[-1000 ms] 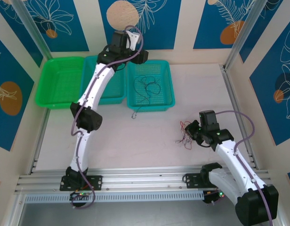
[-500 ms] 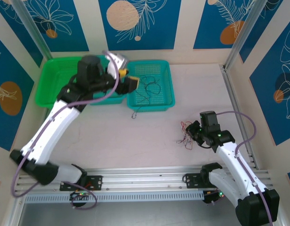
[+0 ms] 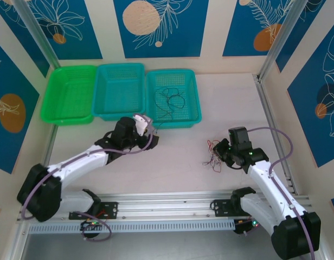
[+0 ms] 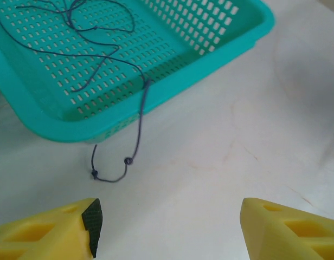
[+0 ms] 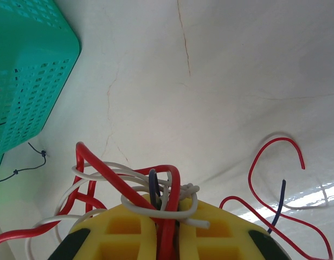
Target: Untangle the cables
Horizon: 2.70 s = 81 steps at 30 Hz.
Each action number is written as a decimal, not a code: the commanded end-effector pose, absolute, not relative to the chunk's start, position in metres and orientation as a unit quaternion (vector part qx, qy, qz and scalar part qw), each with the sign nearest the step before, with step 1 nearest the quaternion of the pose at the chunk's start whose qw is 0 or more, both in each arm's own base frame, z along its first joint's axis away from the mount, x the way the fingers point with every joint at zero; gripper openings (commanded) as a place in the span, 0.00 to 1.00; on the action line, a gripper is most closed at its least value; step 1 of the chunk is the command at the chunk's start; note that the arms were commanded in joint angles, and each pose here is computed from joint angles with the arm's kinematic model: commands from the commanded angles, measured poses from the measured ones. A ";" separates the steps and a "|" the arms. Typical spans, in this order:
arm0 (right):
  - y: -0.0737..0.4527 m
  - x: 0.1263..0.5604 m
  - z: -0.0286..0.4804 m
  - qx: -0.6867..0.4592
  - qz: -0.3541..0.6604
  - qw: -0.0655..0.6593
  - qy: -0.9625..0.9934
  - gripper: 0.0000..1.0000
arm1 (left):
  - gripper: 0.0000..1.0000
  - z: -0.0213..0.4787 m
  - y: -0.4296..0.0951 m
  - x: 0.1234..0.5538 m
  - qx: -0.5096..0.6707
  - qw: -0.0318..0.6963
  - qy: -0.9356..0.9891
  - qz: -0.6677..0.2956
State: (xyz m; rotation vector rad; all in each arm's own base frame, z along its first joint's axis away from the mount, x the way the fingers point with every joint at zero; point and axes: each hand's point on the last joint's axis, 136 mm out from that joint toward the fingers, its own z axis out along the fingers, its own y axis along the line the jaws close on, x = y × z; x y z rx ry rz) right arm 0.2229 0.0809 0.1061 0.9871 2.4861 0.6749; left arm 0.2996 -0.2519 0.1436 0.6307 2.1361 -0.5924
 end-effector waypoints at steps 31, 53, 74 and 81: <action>0.077 0.213 0.117 0.356 0.242 0.202 0.880 0.00 | 0.00 0.174 -0.271 0.316 0.225 0.427 0.825 -0.292; 0.130 0.221 0.150 0.300 0.394 0.162 0.854 0.00 | 0.83 0.262 -0.285 0.386 0.200 0.500 0.784 -0.309; 0.216 0.254 0.212 0.166 0.477 0.114 0.855 0.00 | 0.87 0.212 -0.314 0.182 0.541 0.554 0.559 -0.297; 0.230 0.253 0.230 0.150 0.491 0.113 0.851 0.00 | 0.86 0.196 -0.330 0.211 0.505 0.568 0.584 -0.285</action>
